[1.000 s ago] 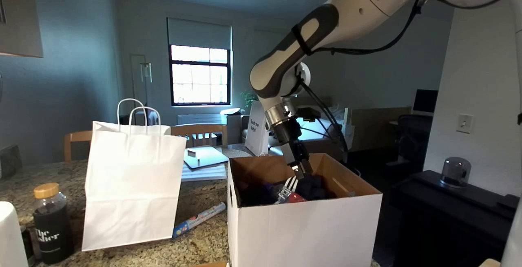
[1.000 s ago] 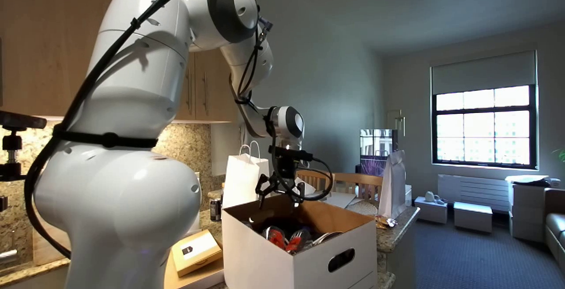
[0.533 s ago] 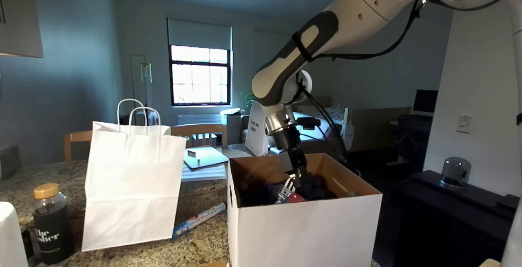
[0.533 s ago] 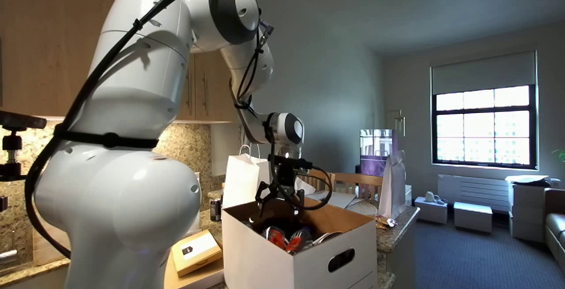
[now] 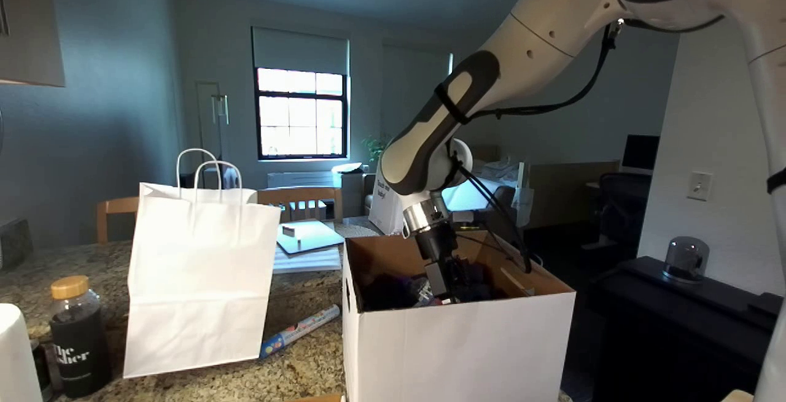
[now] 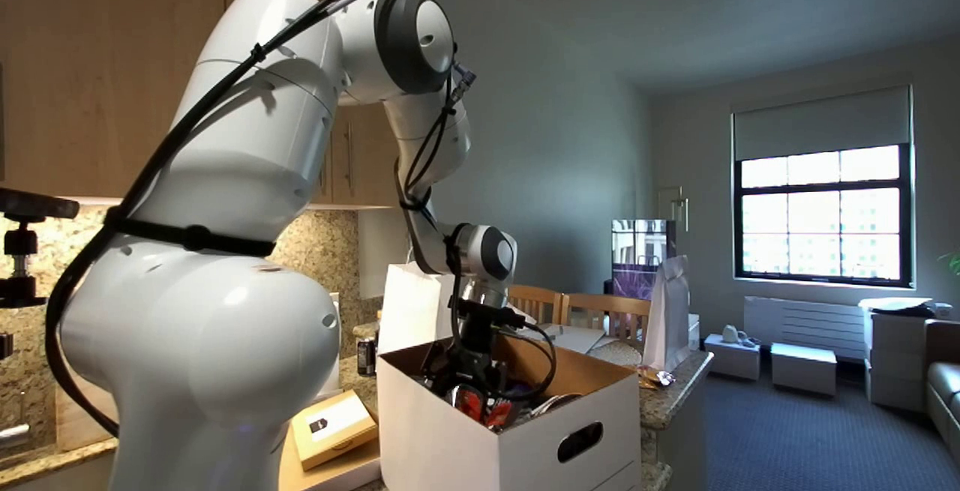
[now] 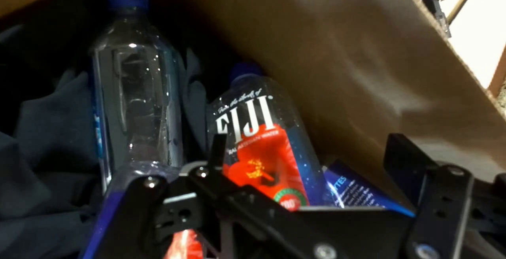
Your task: Remove three bottles from the box
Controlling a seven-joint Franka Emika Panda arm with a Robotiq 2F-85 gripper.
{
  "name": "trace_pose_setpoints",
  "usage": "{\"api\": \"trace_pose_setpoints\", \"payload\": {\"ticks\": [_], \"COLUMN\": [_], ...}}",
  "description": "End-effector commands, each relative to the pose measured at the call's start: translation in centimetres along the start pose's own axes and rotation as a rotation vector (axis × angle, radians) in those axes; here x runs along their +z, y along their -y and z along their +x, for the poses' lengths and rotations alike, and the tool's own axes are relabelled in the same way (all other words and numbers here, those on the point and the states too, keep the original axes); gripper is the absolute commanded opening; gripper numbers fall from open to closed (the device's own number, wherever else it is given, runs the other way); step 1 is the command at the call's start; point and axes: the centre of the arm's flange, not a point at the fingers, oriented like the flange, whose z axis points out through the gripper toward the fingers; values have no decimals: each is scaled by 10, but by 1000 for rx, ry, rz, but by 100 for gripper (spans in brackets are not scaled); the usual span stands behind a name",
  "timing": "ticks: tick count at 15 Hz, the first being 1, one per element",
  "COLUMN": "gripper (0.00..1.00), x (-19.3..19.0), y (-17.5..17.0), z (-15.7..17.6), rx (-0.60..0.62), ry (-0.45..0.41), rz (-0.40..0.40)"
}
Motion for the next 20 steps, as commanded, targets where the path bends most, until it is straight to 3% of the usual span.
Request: {"api": "trace_pose_setpoints", "payload": {"ticks": [1, 7, 8, 9, 12, 15, 20], "gripper": [100, 97, 73, 73, 57, 48, 38], "x": [9, 15, 14, 14, 11, 7, -23], "y": [-5, -5, -5, -4, 0, 6, 20], "z": [2, 12, 13, 12, 10, 7, -13], "rx": [-24, -29, -29, -31, -37, -39, -15], "ry": [-40, -78, -72, -69, -69, -68, -144], "rz": [24, -40, -35, -34, -26, -35, -72]}}
